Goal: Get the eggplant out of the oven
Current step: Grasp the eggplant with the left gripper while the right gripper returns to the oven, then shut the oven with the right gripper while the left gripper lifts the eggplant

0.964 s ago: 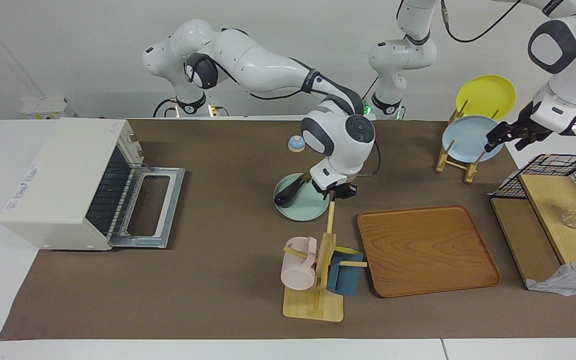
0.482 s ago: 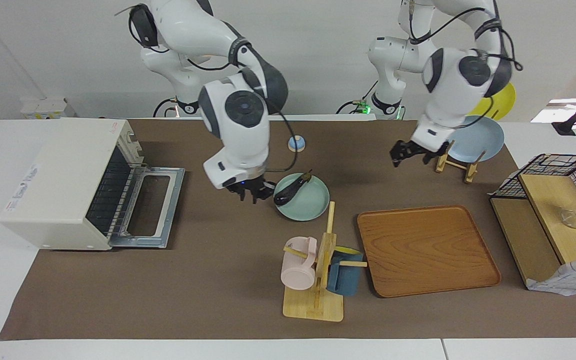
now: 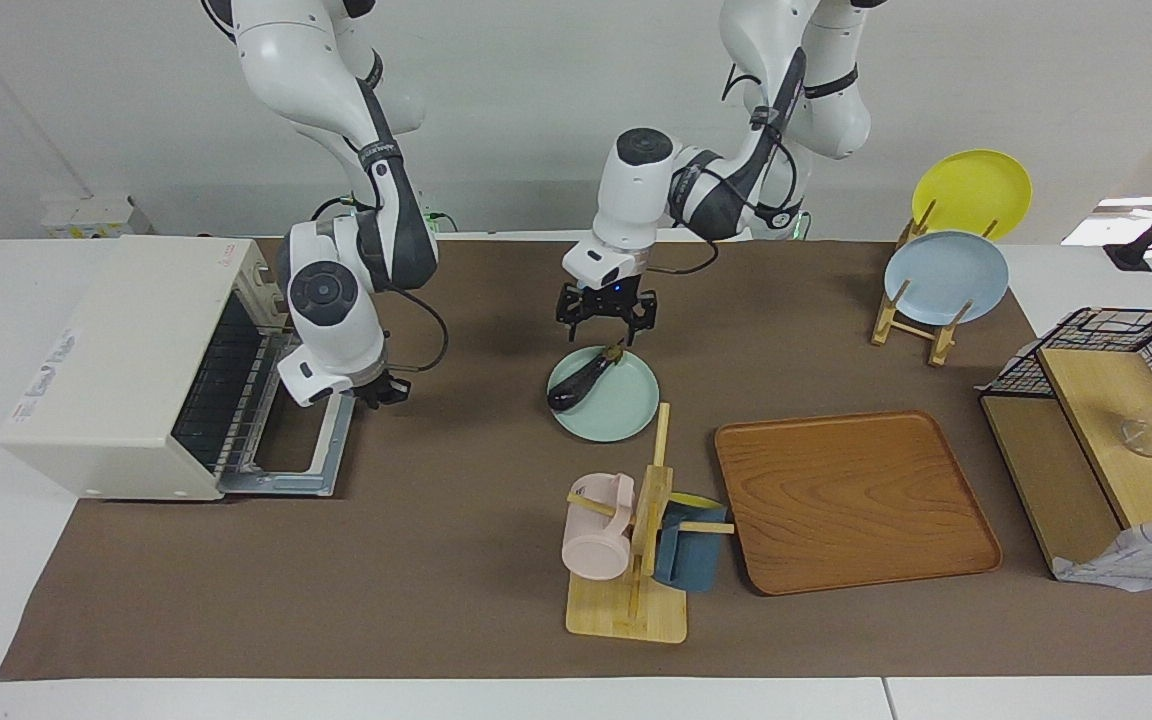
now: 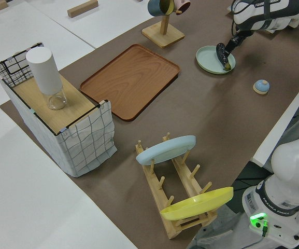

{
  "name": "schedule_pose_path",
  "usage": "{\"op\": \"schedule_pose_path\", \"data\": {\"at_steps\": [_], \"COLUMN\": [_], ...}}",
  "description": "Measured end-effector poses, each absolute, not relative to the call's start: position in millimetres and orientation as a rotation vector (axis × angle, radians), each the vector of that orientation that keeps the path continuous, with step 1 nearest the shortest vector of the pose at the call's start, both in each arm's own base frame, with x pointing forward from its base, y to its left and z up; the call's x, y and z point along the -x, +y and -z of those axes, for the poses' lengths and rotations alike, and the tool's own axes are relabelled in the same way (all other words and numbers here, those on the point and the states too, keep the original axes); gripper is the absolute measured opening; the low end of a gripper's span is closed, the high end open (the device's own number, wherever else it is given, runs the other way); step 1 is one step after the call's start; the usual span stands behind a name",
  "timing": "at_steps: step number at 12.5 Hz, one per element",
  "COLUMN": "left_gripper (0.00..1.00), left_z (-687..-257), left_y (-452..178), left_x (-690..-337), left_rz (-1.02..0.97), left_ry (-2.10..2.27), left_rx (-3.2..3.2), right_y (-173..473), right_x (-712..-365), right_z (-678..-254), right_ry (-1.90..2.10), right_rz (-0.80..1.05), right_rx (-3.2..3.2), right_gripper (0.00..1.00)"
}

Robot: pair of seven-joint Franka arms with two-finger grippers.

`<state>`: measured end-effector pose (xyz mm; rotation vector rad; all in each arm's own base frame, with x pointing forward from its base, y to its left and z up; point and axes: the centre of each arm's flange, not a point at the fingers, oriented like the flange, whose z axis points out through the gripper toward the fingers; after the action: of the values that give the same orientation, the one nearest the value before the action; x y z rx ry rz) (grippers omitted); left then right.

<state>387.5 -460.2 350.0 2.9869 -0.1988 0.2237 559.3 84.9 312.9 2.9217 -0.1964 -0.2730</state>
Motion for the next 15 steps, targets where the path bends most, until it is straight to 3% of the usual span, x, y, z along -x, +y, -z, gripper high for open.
{"op": "schedule_pose_path", "data": {"at_steps": [3, 6, 9, 12, 15], "left_gripper": [1.00, 0.99, 0.90, 0.85, 0.76], "left_z": [-325, -314, -314, -313, -311], "left_y": [-488, -490, -487, -480, -470], "left_x": [-418, -426, -430, -437, -446], "left_rz": [-0.261, -0.263, -0.267, -0.266, -0.257], "left_ry": [-0.192, -0.182, -0.171, -0.146, -0.118], "left_rx": [-2.992, -3.001, -3.003, -3.010, -3.023], "right_y": [78, 71, 78, 65, 1], "right_x": [-553, -551, -554, -558, -546], "right_z": [-295, -292, -304, -361, -446], "right_ry": [-0.164, -0.118, -0.002, 0.149, 0.204], "right_rz": [0.260, 0.256, 0.291, 0.345, 0.297], "right_rx": [-2.902, -2.906, -2.866, -2.854, -2.854], "right_gripper": [0.01, 0.01, 0.01, 0.01, 0.05]}}
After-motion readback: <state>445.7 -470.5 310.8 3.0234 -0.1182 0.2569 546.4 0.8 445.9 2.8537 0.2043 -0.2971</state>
